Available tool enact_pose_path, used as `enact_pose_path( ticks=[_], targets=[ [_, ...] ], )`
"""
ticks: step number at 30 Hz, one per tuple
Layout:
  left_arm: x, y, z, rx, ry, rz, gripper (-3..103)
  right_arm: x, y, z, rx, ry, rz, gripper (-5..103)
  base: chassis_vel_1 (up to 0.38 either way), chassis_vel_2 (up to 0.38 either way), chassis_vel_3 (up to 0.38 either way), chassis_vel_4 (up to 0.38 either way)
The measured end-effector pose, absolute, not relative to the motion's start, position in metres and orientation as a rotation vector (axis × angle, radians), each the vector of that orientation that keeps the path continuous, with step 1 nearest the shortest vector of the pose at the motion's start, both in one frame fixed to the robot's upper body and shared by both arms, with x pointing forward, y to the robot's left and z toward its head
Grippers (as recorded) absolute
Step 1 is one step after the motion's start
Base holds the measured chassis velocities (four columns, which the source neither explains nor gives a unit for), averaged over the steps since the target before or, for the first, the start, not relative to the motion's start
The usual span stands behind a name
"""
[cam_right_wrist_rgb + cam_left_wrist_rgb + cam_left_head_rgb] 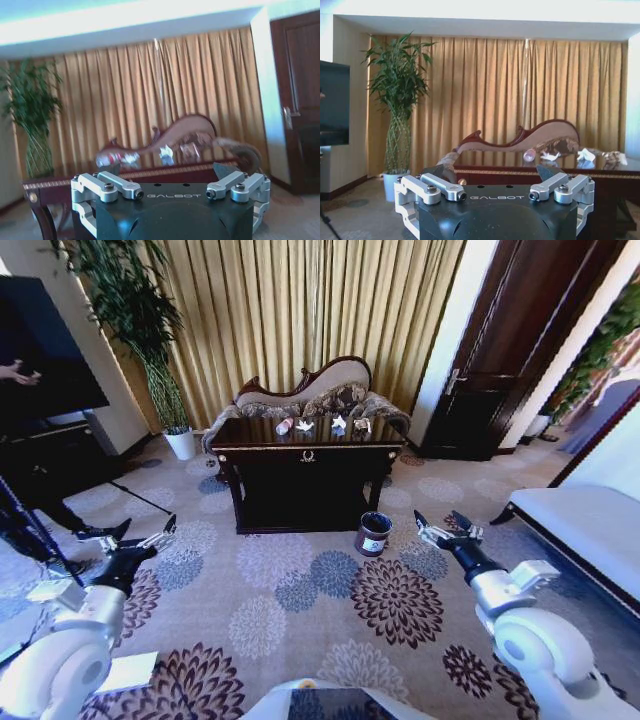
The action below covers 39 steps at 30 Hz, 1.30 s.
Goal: Move to the front of the table and place the trash on the table into the trash bin.
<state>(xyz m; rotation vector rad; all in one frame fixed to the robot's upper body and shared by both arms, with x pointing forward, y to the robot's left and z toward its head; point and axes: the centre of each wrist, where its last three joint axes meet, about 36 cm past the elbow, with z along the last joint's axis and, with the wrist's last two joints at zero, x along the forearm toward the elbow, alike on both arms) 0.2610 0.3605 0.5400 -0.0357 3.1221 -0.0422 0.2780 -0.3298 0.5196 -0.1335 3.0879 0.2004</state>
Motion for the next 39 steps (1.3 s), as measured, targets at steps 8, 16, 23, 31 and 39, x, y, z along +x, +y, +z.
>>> enact_pose_path(
  ticks=[8, 16, 23, 31, 39],
  targets=[
    [0.255, 0.358, 0.532, 0.001, 3.132, -0.083, 100, 0.277, -0.338, 0.507, -0.125, 3.146, -0.041, 100, 0.0, 0.0, 0.0, 0.0],
    [0.254, 0.36, 0.536, 0.008, 3.143, -0.054, 100, 0.276, -0.337, 0.508, -0.099, 3.183, -0.117, 100, 0.0, 0.0, 0.0, 0.0],
    [0.252, 0.362, 0.536, -0.018, 3.147, -0.051, 100, 0.274, -0.333, 0.516, -0.081, 3.194, -0.085, 100, 0.0, 0.0, 0.0, 0.0],
    [0.25, 0.364, 0.536, -0.044, 3.146, -0.048, 100, 0.271, -0.327, 0.526, -0.084, 3.206, -0.013, 100, 0.0, 0.0, 0.0, 0.0],
    [0.249, 0.365, 0.538, -0.048, 3.143, -0.044, 100, 0.27, -0.326, 0.526, -0.087, 3.208, 0.0, 100, 0.0, 0.0, 0.0, 0.0]
  ],
)
